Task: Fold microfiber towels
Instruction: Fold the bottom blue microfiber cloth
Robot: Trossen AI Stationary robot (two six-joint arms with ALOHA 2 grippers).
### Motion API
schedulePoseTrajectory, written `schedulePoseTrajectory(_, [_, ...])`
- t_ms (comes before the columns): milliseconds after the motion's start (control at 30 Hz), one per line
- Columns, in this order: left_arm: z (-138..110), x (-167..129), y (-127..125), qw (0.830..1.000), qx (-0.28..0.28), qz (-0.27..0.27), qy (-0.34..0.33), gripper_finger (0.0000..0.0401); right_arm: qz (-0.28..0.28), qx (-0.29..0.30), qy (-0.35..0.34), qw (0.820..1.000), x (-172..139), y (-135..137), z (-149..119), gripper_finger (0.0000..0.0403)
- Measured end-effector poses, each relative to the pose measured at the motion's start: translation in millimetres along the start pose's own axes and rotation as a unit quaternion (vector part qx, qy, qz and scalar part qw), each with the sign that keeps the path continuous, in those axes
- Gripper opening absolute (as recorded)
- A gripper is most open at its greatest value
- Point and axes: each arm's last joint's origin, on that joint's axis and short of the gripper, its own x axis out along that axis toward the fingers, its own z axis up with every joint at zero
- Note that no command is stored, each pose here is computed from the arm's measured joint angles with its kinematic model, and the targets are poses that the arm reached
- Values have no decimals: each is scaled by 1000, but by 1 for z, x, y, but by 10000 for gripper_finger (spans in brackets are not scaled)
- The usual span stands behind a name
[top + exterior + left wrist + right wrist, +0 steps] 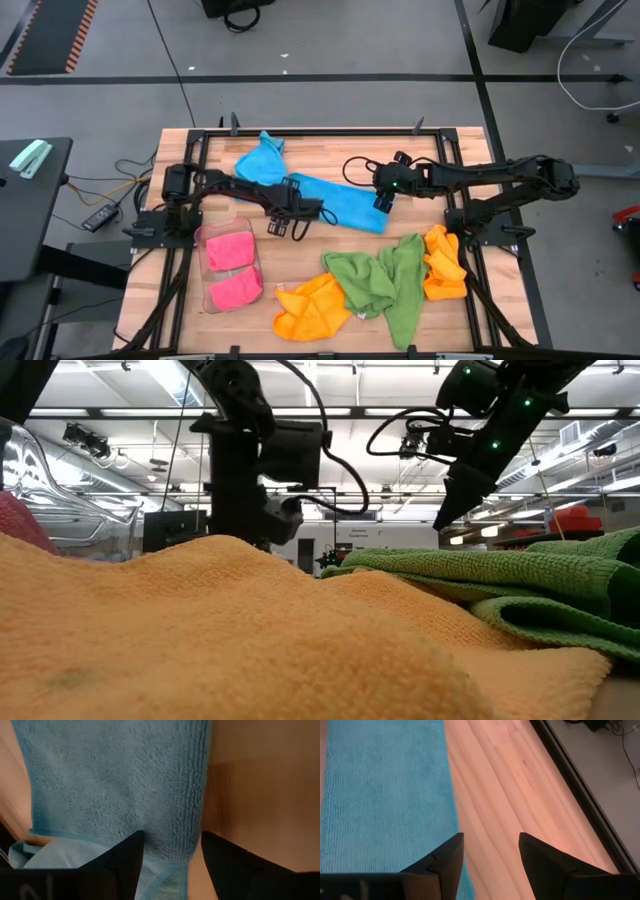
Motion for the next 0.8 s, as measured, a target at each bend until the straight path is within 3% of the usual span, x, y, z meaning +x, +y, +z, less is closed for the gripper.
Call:
schedulePoseTrajectory(200, [-7, 7, -5, 999, -5, 37, 17, 201, 0, -1, -4, 1000, 0, 0, 1, 200])
schedulePoseTrajectory(333, [-8, 9, -5, 998, -10, 52, 24, 177, 20, 6, -24, 999, 0, 1, 5, 200])
schedulePoseTrajectory(433, [-8, 10, -5, 998, -7, 53, 26, 139, 44, 9, -36, 998, 0, 3, 8, 200])
schedulePoseTrajectory(633, [-7, 9, -6, 998, 11, 55, 21, 21, 73, 14, -47, 996, -1, 5, 10, 200])
schedulePoseTrajectory(800, [-4, 2, -12, 997, 48, 58, 11, 30, 97, 7, -72, 993, -4, 15, 14, 200])
